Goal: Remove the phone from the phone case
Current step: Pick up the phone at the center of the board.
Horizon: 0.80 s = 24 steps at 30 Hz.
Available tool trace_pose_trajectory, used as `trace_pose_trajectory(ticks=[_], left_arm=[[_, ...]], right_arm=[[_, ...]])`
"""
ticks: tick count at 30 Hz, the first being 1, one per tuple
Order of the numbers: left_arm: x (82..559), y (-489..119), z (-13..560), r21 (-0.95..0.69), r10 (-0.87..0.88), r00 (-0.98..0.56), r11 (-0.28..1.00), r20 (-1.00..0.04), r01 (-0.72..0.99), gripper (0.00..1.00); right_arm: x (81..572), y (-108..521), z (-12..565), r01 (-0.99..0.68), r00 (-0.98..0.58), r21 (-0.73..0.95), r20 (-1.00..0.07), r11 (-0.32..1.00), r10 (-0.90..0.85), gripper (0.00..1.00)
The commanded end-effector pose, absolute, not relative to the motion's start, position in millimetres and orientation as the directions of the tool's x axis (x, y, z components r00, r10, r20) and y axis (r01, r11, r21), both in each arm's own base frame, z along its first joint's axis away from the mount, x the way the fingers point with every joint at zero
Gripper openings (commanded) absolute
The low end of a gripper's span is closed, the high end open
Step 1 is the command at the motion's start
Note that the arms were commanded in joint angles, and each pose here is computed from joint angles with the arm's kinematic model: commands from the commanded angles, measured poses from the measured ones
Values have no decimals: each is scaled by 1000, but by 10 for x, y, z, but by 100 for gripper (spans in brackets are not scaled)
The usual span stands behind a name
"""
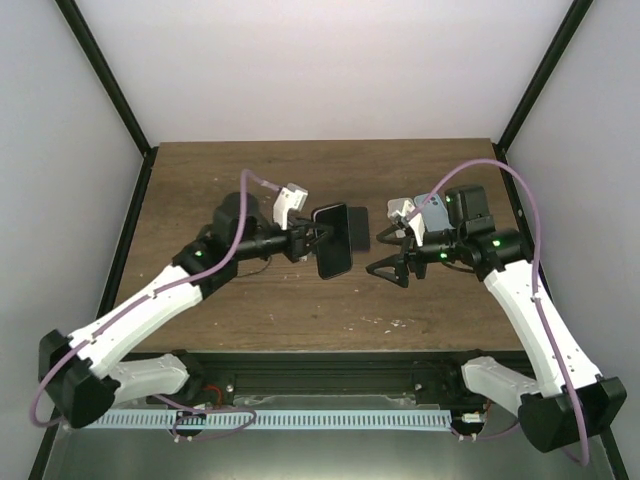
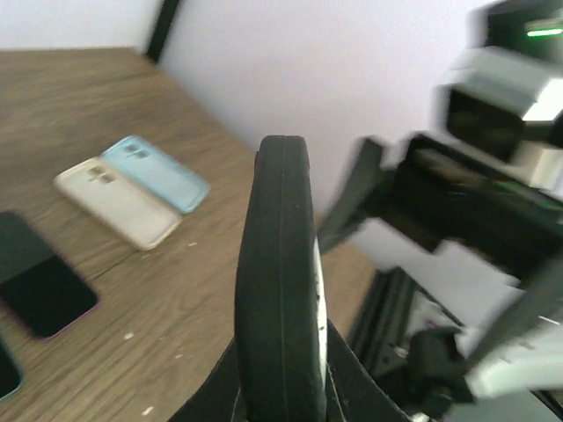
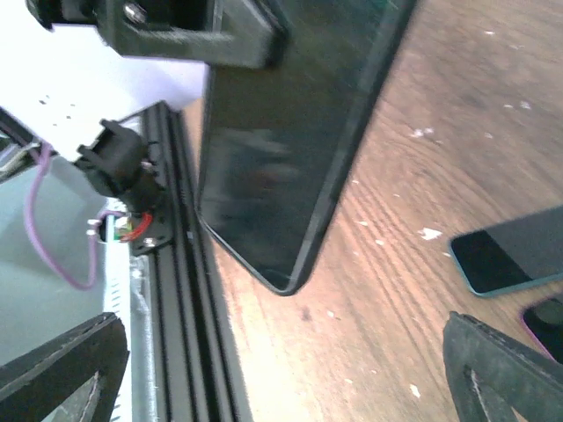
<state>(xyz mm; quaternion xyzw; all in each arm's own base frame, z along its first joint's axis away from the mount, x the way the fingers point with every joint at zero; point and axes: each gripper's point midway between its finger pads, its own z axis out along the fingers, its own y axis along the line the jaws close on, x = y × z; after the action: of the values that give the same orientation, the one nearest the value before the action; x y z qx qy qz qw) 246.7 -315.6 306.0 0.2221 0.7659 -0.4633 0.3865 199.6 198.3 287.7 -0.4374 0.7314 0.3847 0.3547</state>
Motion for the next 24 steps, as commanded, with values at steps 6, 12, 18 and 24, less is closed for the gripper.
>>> trace_pose_trajectory(ticks=[6, 12, 18, 24], left_arm=[[1786, -3078, 3883, -447, -13, -446, 40, -895, 894, 0], [1849, -3220, 4105, -446, -39, -449, -63, -893, 893, 1], [2091, -3316, 4147, -498, -39, -501, -66, -865, 865, 0], [2168, -3267, 4149, -538, -33, -546, -128, -837, 833, 0]], right_arm=[[1665, 2213, 3119, -951, -288, 308, -922, -39, -257, 86], [1571, 2262, 3208, -964, -193, 235, -942, -128, -274, 74], [1436, 2247, 3170, -973, -90, 148, -949, -176, -301, 62], [1361, 2243, 3182, -974, -63, 122, -954, -190, -292, 53]])
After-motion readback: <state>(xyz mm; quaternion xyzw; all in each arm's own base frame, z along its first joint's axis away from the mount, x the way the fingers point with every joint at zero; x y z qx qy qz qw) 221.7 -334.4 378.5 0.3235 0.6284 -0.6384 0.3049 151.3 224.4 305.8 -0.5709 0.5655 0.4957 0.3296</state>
